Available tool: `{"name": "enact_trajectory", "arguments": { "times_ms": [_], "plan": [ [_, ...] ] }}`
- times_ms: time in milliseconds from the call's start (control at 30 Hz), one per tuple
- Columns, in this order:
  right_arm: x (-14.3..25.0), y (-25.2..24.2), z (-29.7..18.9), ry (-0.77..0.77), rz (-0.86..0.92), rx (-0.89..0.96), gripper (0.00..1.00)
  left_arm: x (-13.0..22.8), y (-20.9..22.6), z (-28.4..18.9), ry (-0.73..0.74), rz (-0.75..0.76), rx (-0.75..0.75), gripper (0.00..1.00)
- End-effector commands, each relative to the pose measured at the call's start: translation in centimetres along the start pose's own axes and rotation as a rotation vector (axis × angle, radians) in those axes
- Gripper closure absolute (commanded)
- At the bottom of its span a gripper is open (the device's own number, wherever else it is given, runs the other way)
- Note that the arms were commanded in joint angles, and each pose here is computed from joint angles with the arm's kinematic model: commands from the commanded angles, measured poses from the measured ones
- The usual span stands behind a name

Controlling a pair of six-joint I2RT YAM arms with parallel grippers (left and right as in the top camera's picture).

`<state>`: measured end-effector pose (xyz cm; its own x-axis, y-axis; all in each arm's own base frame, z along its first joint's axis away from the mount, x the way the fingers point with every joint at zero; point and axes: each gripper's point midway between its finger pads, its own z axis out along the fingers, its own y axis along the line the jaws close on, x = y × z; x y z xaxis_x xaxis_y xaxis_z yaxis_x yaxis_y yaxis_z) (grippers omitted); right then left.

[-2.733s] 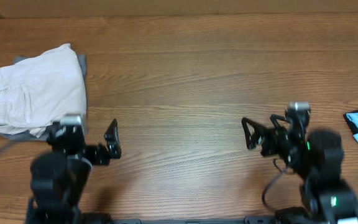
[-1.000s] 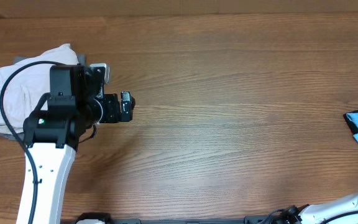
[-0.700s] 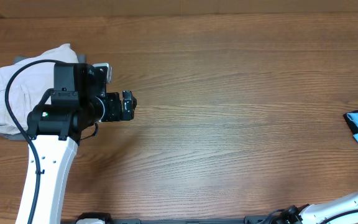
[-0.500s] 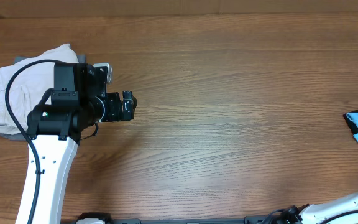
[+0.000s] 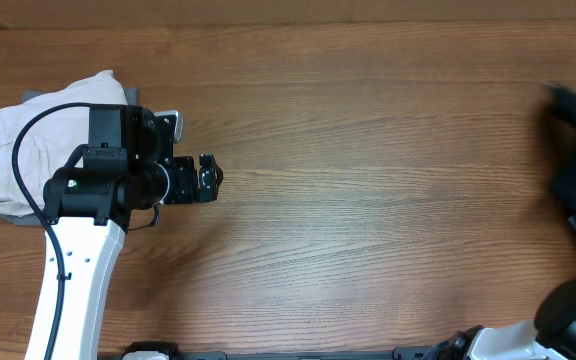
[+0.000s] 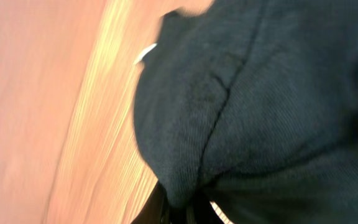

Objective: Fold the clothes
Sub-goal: 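Reach the right gripper off the right edge and pull in the black T-shirt, then reach the left gripper to the black T-shirt and pinch its edge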

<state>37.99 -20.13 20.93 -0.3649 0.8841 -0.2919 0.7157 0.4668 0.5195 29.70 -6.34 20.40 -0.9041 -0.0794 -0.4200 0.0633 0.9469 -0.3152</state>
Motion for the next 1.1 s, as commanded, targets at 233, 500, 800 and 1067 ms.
{"name": "enact_trajectory", "arguments": {
  "times_ms": [233, 500, 800, 1067],
  "plan": [
    [17.7, 10.5, 2.9, 0.304, -0.472, -0.066, 0.96, -2.4, -1.8, -4.0, -0.068, 0.016, 0.024, 0.00],
    [28.9, 12.5, 2.0, 0.376, -0.863, -0.006, 0.37, -3.5, -2.6, -5.8, -0.110, 0.054, 0.029, 0.00],
    [24.2, 13.7, 3.3, 0.217, -0.779, -0.004, 0.16, -3.7, -2.6, -5.7, -0.115, 0.056, 0.030, 0.00],
    [30.0, 13.5, 5.4, 0.467, -0.894, -0.169, 0.27, -3.6, -2.5, -5.6, -0.112, 0.055, 0.029, 0.00]
  ]
}}
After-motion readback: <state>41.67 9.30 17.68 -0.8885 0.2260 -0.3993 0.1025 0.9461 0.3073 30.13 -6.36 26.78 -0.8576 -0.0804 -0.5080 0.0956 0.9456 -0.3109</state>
